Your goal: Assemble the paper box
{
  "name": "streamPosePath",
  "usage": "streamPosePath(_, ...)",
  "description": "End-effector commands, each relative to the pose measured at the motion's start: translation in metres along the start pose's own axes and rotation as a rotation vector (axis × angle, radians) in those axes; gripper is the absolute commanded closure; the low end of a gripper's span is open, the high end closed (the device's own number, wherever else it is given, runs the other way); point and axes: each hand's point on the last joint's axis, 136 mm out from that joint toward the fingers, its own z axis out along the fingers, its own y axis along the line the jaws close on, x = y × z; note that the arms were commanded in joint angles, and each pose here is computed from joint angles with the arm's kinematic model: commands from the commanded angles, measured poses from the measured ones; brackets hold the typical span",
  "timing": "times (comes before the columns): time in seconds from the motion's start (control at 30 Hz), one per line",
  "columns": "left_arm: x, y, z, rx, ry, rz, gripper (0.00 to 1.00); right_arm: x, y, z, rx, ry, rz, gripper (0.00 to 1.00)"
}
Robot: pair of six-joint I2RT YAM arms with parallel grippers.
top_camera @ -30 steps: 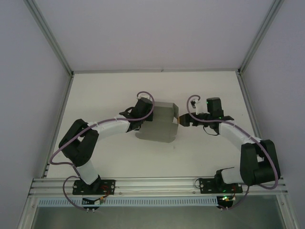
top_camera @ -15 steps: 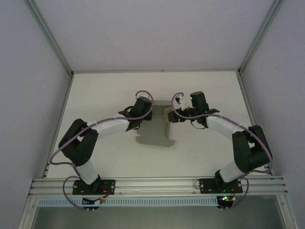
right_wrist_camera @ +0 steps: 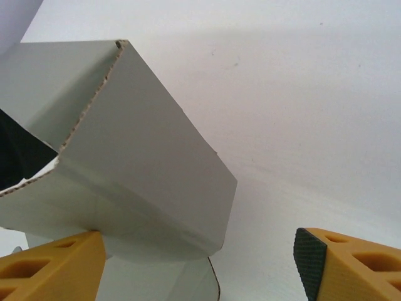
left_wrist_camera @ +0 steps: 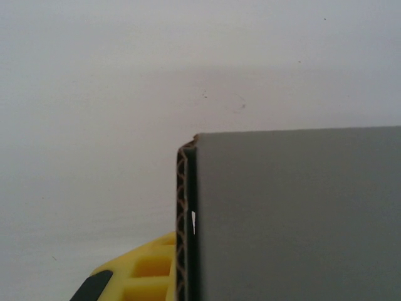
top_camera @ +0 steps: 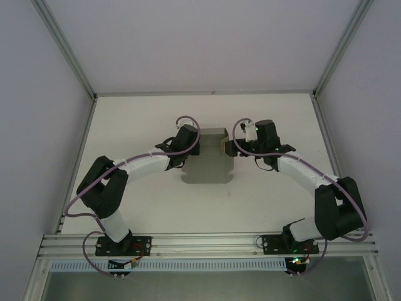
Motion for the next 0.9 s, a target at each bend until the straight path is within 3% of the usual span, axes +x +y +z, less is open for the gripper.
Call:
streamPosePath(0.0,-0.020,-0.012,-0.012,0.073,-0.045,0.002,1.00,-0.003,-0.005,-0.001,0.028,0.002,-0.038,0.28)
streamPosePath(0.23,-0.020,-0.017,-0.013,0.100,-0.038,0.017,1.00,-0.010,0.022,0.013,-0.147,0.046,-0.157,0.39)
streamPosePath(0.33,-0.019,-0.020,-0.012,0.106,-0.026,0.021,1.00,-0.017,0.022,0.020,-0.139,0.020,-0.171,0.42)
streamPosePath(0.43,-0.018,-0.020,-0.010,0.103,-0.015,0.017,1.00,-0.024,0.012,0.030,-0.033,-0.020,-0.185,0.52)
streamPosePath(0.57,-0.017,-0.026,-0.007,0.113,0.003,0.009,1.00,-0.041,-0.022,0.040,0.225,-0.119,-0.102,0.66)
streamPosePath(0.87,-0.011,-0.035,-0.004,0.090,0.038,-0.003,1.00,-0.044,-0.069,0.045,0.615,-0.229,0.033,0.99)
